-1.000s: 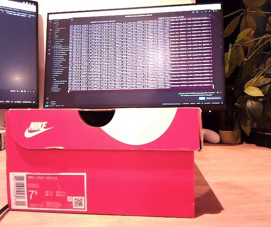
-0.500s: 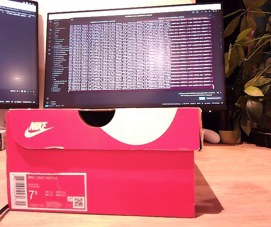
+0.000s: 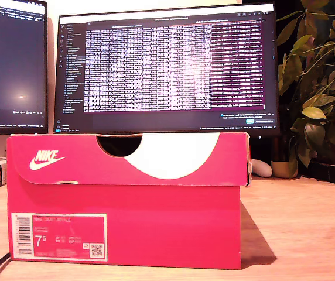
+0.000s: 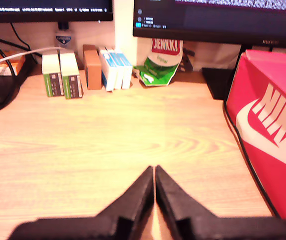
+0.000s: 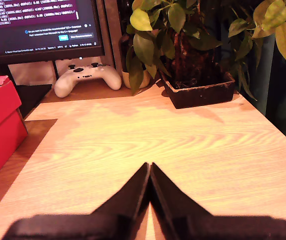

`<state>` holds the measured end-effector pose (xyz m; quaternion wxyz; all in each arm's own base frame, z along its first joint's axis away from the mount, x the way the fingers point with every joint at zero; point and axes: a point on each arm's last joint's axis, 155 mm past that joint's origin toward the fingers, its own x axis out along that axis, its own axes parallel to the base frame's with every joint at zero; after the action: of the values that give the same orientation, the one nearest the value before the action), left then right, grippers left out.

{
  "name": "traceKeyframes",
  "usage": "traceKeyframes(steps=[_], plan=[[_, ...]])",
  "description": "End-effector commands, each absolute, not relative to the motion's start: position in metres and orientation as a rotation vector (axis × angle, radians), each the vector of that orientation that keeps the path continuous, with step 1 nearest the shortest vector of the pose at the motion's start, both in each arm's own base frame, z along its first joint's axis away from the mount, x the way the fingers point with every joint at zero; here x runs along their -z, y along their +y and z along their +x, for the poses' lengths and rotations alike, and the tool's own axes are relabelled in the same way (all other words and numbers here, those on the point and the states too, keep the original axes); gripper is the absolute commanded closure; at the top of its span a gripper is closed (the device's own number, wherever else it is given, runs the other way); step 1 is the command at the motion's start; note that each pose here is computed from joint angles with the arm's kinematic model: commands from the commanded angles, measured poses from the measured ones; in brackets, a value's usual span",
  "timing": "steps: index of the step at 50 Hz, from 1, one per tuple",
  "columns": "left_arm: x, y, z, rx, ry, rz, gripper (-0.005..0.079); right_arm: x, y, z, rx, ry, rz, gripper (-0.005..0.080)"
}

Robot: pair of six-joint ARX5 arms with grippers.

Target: Close the red shoebox by pushing the lid with your left arm and holding the box in place with your right arm

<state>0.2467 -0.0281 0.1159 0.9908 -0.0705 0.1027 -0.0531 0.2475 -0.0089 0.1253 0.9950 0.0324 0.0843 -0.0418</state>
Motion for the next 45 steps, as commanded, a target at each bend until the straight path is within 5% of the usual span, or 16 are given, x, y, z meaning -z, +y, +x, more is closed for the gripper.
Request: traceKeyframes(steps=[1, 45], plan=[[-0.098, -0.029, 0.246, 0.109, 0.249, -0.142, 0.0761, -0.123, -0.007, 0.248, 0.077, 0.166, 0.072, 0.0764], [-0.103, -0.009, 0.248, 0.030, 0.218, -0.152, 0.0761, -0.123, -0.026, 0.247, 0.152, 0.164, 0.078, 0.0764]])
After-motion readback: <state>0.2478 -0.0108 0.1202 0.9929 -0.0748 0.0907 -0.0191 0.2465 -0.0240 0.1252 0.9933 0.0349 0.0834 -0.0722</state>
